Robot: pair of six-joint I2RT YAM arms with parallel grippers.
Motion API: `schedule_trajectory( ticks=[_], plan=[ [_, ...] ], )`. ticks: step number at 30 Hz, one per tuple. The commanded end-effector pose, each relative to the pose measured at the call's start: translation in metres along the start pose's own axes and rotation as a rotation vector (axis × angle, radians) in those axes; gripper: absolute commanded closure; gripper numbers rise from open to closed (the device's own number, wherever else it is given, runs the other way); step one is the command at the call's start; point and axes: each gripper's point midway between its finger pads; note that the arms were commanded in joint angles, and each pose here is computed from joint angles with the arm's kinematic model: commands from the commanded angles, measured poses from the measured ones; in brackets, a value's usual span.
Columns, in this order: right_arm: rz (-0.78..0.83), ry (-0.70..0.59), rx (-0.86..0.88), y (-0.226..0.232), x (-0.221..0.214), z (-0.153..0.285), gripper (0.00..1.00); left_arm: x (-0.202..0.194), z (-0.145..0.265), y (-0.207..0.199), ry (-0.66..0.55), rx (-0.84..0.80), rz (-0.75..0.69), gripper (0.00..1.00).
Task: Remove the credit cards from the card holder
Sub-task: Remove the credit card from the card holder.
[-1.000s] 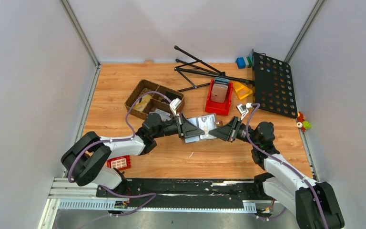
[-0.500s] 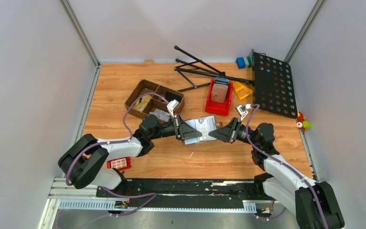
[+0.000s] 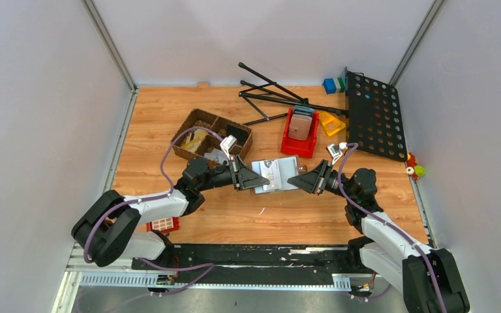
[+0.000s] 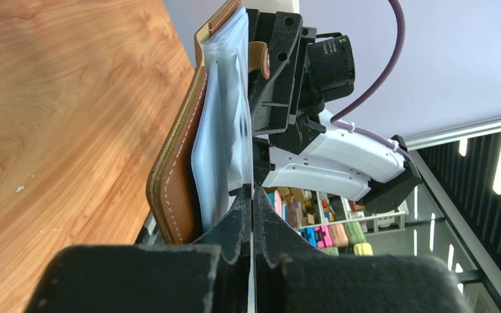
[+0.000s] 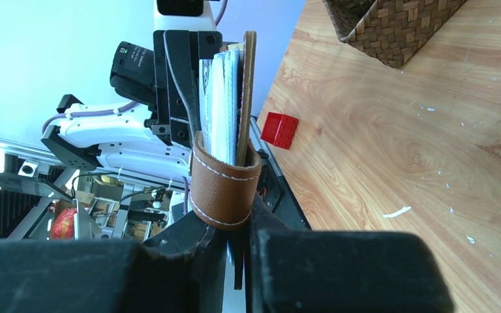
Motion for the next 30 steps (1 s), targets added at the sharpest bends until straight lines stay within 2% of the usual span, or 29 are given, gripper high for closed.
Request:
schedule_trajectory(
  ticks=[1,30],
  plan=[
    [0.025,-0.017,-0.009,-0.003,0.002,0.001,0.95,0.004,0.005,-0.018,-0.014,-0.042,-0.083,1.0],
    [0.048,-0.028,-0.046,-0.006,0.005,0.005,0.96,0.01,0.019,-0.012,-0.027,0.031,-0.122,1.0]
  ],
)
Point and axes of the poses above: each gripper's point midway between its finger pads, its own z axis back along the fingers, its own y axis along the line the jaws close on, x = y × z, and after that the axes turned 9 degrees about z, right-handed
